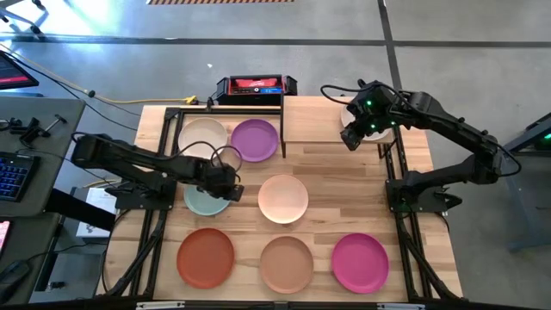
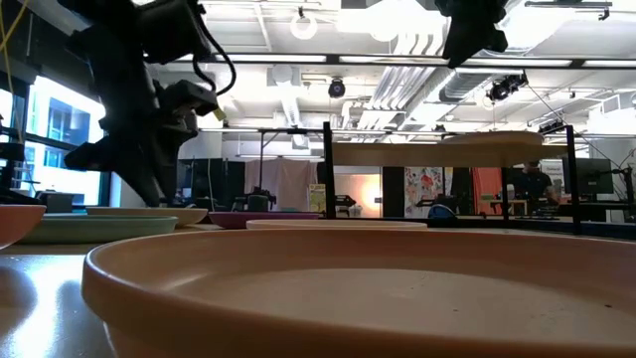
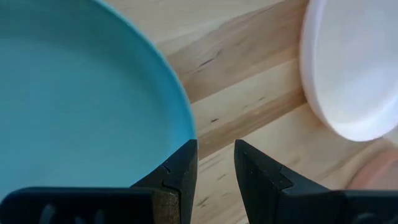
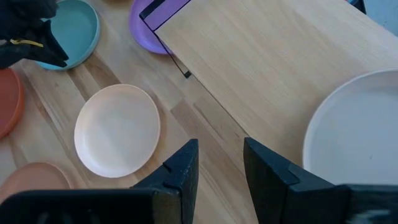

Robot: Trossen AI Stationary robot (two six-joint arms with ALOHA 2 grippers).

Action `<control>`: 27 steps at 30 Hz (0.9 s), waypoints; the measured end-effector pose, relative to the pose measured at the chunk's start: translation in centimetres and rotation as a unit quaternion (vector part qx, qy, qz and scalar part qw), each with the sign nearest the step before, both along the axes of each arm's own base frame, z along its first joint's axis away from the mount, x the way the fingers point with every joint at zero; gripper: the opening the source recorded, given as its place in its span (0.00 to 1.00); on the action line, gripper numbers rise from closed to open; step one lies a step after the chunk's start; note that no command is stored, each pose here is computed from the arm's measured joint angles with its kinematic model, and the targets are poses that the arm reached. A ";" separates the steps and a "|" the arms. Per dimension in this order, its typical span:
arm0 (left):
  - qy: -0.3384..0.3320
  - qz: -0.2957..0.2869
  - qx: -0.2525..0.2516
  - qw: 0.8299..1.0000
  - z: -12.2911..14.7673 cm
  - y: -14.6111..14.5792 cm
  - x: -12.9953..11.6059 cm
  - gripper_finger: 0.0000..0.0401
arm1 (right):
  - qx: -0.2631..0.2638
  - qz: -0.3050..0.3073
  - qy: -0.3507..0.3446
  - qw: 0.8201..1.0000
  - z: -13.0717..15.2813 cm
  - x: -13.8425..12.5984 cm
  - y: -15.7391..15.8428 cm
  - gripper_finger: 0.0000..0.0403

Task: Place and stack plates onto a shelf
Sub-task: Stack the blue plate on top of the gray plate on the shelf

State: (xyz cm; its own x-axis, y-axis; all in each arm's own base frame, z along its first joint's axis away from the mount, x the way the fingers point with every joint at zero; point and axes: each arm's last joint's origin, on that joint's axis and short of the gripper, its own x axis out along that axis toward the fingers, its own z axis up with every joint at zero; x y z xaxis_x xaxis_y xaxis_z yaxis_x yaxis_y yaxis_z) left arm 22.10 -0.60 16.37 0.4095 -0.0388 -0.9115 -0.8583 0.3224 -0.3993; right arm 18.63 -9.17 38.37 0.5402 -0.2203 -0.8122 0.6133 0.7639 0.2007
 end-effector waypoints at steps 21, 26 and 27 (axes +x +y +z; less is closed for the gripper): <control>0.064 -0.016 0.009 0.998 -2.6 -0.8 0.6 0.24 | -0.006 -0.004 0.003 1.000 0.0 0.0 0.0 0.26; 0.070 -0.018 0.009 0.997 -2.9 -0.8 0.7 0.22 | -0.006 -0.004 0.003 1.000 0.0 0.0 0.0 0.26; 0.069 -0.019 0.010 0.997 -2.9 -0.8 0.7 0.21 | -0.006 -0.004 0.003 1.000 0.0 0.0 0.0 0.26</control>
State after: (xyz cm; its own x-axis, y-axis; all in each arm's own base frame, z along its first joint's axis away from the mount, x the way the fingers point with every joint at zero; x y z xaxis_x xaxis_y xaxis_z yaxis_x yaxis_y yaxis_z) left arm 22.81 -1.41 13.51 0.2790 -0.0333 -0.9597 -0.8915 0.3624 -0.2718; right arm 18.62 -9.22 38.35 0.5329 -0.2350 -0.8129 0.6209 0.7613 0.1869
